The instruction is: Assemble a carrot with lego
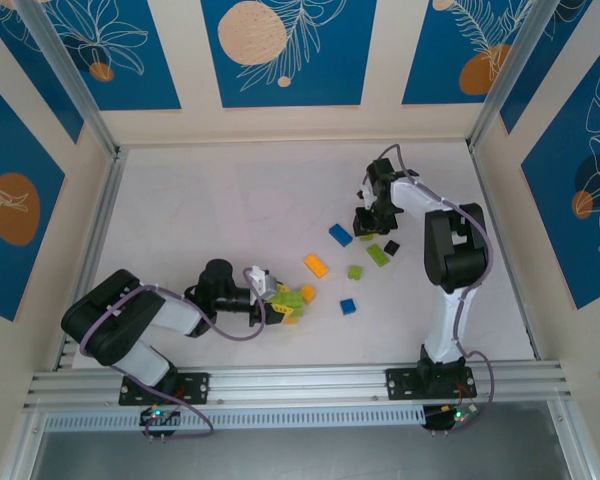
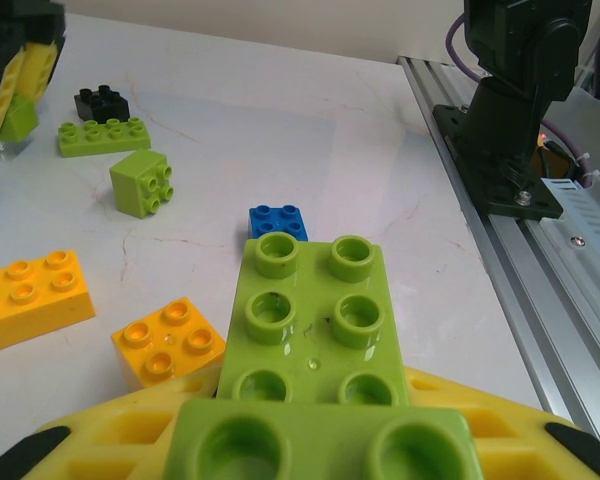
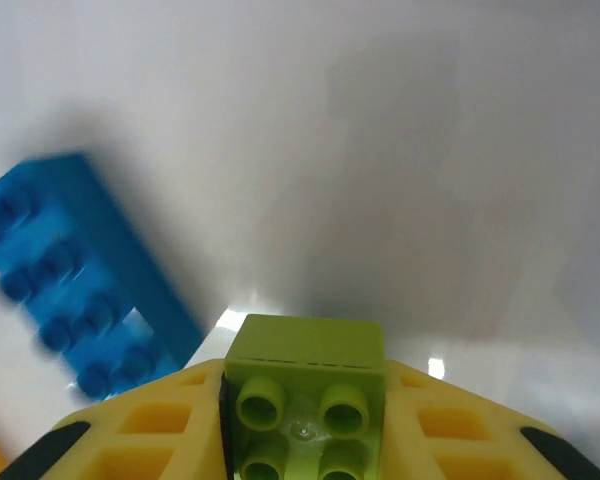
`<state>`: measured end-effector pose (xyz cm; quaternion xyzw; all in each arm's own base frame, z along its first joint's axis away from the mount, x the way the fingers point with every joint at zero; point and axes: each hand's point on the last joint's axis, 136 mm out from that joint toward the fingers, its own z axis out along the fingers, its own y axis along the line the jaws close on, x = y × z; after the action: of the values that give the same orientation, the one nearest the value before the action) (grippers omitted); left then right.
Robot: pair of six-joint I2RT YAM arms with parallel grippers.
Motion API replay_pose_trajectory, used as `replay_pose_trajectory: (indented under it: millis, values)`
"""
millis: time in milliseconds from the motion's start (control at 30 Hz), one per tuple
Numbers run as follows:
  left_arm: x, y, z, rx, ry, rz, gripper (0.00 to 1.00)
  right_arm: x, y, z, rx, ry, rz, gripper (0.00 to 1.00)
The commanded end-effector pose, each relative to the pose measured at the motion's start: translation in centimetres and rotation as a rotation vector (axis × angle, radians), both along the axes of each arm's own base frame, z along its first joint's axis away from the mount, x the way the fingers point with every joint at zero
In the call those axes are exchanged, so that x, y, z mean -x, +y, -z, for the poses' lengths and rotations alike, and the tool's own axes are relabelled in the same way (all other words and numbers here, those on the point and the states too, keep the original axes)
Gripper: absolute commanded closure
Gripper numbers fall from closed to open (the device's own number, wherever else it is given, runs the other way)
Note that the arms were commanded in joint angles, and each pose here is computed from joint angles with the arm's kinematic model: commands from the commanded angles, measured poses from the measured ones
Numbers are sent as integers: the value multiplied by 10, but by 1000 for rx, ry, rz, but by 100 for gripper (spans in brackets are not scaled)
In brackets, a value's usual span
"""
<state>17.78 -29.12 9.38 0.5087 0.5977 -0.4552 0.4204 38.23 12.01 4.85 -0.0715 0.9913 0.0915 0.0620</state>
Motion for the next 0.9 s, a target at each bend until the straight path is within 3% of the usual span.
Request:
replay_pose_trajectory:
  millis: [0, 233, 467, 867]
  values:
    - [-4, 0, 1, -5, -19, 5, 58, 40, 21, -44, -18, 0, 15, 68]
    - [-4, 1, 1, -6, -24, -1, 59, 124, 64, -89, -65, 3, 97, 69]
    - [-5, 2, 2, -9, -29, -11, 60, 176, 110, -108, -112, 44, 135, 73]
    - [-4, 1, 6, -21, -33, -2, 60, 188, 160, -110, -110, 81, 130, 75]
